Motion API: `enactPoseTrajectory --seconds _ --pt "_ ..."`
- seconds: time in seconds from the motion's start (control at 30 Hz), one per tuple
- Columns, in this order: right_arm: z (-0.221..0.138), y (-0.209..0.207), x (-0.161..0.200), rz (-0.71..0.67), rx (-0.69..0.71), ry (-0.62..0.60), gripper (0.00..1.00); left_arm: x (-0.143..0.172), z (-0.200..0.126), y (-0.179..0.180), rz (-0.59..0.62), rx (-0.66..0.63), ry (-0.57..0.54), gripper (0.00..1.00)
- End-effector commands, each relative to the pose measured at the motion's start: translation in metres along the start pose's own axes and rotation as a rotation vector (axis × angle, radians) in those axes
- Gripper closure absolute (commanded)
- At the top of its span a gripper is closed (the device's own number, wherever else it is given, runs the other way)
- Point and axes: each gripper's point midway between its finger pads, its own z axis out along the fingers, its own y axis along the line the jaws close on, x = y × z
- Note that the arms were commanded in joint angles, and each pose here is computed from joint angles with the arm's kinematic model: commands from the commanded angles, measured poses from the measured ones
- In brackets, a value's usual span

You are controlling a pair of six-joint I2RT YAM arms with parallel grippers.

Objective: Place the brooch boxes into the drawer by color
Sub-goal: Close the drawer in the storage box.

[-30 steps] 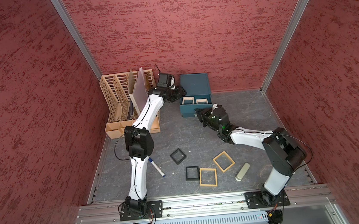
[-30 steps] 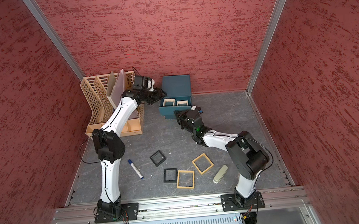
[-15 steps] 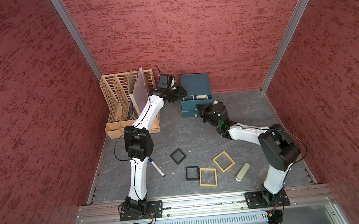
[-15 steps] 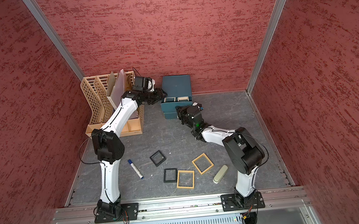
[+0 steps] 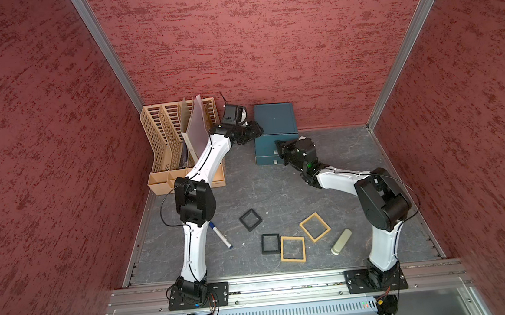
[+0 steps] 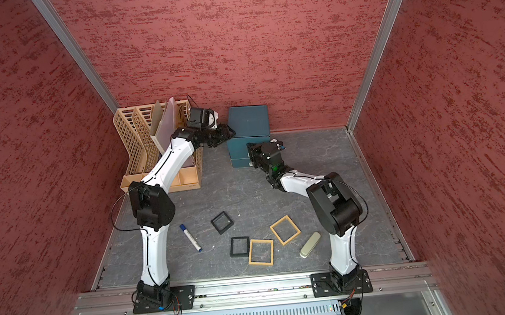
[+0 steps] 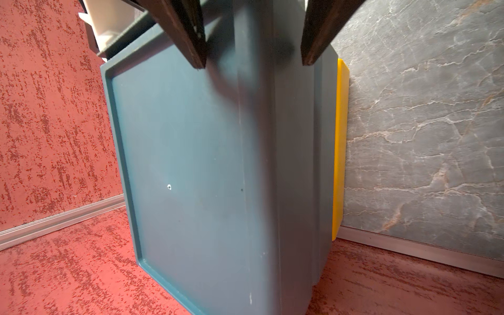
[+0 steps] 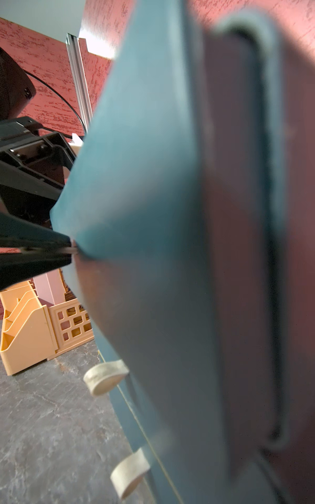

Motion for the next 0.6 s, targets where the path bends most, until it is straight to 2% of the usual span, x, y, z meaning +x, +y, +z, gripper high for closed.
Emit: enactPoseTrajectory --seconds 0.0,0.57 --pt "0.004 0.009 -0.013 0.017 -0.006 -0.028 1.0 0.033 0.01 0.014 -0.013 -0.066 0.1 0.41" --pt "0.018 -0.008 -0.026 0.054 0.025 -0.036 1.0 0.036 0.01 0.013 -0.011 -0.069 0.102 0.41"
